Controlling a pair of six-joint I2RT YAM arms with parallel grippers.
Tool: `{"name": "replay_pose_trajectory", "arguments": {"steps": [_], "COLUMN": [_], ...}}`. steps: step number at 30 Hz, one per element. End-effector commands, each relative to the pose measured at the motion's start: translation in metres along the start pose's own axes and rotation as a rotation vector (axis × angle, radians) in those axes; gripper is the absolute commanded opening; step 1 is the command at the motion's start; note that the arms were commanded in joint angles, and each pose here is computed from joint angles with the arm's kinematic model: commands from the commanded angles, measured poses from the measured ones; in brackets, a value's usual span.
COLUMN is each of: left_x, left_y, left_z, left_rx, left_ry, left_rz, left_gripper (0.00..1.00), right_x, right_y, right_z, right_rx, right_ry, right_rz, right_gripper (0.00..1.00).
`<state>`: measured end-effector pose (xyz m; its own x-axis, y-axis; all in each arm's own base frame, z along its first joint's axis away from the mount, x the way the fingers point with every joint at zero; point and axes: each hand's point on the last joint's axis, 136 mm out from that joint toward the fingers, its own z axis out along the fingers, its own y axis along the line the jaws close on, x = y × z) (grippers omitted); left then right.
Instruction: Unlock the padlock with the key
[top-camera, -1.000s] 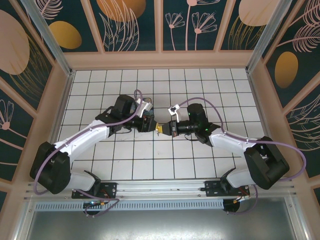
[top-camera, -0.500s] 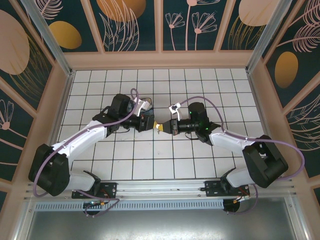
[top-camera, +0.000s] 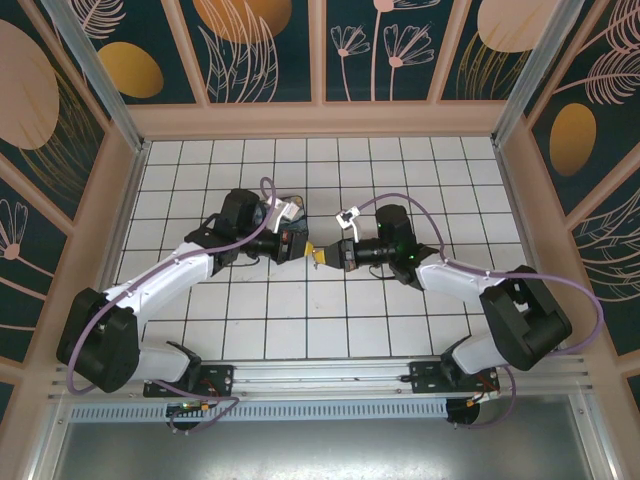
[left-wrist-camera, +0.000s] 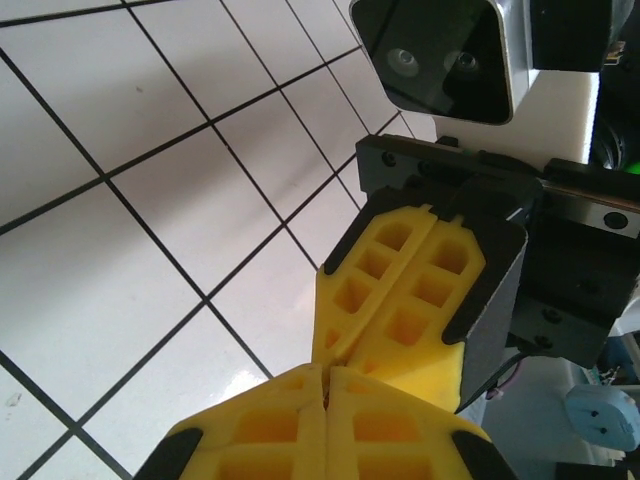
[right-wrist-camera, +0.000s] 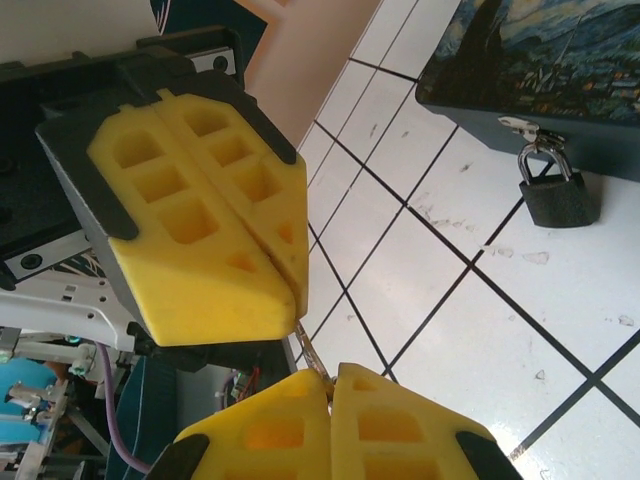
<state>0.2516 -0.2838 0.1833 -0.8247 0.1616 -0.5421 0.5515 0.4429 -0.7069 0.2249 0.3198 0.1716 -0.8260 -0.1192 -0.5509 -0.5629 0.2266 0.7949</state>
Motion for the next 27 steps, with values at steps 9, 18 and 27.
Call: {"name": "replay_pose_trajectory", "arguments": {"steps": [9, 18, 27], "left_x": [-0.008, -0.008, -0.012], "left_y": [0.023, 0.039, 0.034], "left_z": [-0.003, -0.001, -0.008], "left_rx": [-0.099, -0.168, -0.162], "left_ry": [-0.052, -0.038, -0.046], "left_rz": [-0.226, -0.525, -0.628], "left_gripper": [0.00, 0.00, 0.00], "right_x": [-0.006, -0.025, -0.017], "right_y": [-0.009, -0.021, -0.014], "right_z": [-0.014, -0.024, -0.018], "right_rx": [0.100, 0.541, 0.737], "right_ry": [-0.038, -0.166, -0.306], "right_rz": [-0.080, -0.562, -0.992], "right_gripper": [0.29, 0.37, 0.37]}}
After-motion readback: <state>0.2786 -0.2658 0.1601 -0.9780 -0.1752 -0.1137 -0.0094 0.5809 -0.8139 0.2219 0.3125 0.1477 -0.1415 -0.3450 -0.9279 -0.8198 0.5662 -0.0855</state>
